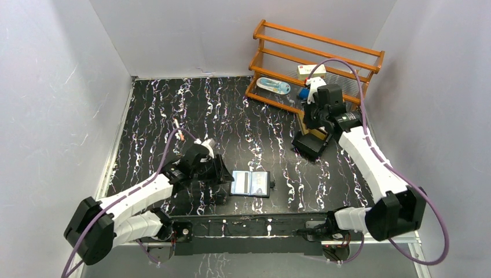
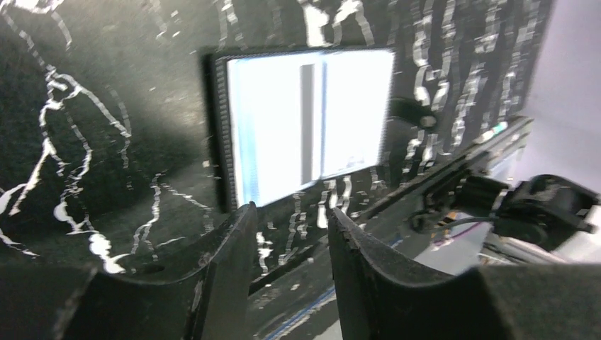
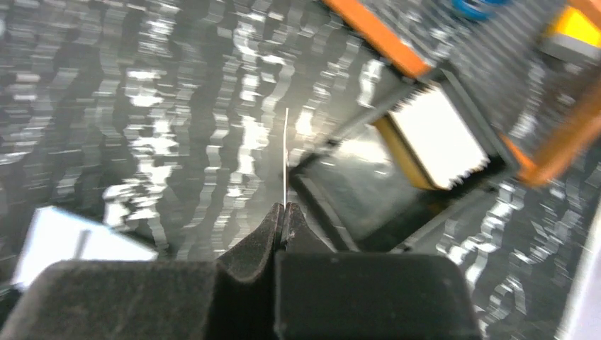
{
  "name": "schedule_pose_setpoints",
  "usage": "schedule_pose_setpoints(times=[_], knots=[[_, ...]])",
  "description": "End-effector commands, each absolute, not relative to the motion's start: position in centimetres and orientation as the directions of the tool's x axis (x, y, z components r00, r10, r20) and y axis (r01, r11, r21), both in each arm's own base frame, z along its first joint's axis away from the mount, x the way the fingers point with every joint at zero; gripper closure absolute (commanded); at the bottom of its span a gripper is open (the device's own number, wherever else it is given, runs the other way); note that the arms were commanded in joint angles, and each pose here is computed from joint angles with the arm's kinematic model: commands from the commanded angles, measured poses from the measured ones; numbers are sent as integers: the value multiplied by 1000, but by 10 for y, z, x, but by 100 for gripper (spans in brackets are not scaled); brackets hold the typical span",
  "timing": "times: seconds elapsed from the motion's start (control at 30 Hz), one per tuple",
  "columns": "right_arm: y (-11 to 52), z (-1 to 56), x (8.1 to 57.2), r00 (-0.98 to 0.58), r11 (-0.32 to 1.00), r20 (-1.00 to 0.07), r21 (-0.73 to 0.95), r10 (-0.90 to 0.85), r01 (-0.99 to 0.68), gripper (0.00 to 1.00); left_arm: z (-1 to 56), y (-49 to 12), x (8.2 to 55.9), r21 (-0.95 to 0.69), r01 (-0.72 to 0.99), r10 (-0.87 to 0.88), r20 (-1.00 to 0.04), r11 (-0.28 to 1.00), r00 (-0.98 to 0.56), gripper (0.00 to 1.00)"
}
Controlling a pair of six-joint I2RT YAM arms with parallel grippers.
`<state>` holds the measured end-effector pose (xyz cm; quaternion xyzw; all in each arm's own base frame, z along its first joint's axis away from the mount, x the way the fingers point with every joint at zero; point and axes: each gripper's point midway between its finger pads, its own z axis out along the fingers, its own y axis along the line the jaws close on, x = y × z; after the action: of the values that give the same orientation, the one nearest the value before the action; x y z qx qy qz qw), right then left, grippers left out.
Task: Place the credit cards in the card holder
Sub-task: Pick up the credit card from the card box, then pass from the right arm to the left
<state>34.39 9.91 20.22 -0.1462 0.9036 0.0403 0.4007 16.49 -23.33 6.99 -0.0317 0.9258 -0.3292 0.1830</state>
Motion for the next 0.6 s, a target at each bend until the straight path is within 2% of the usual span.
schedule_pose_setpoints(times=[0.0, 0.13, 0.27, 0.37, 0.57], knots=[[175, 255, 312, -591, 825, -807, 327, -11, -461, 100, 133, -249, 178, -704, 124, -228, -384, 699, -895, 59], [220, 295, 279, -596, 585, -782, 573, 180, -574, 100, 192, -269, 181, -802, 209, -268, -413, 559, -870, 56], [244, 311, 246, -674, 356, -686, 724, 276, -591, 100, 241, -278, 182, -873, 263, -344, -416, 411, -842, 52], [251, 318, 232, -712, 273, -638, 770, 294, -577, 100, 263, -280, 184, -897, 288, -399, -413, 336, -819, 49], [257, 332, 204, -754, 119, -575, 813, 318, -570, 100, 281, -286, 192, -894, 340, -419, -440, 293, -794, 48]])
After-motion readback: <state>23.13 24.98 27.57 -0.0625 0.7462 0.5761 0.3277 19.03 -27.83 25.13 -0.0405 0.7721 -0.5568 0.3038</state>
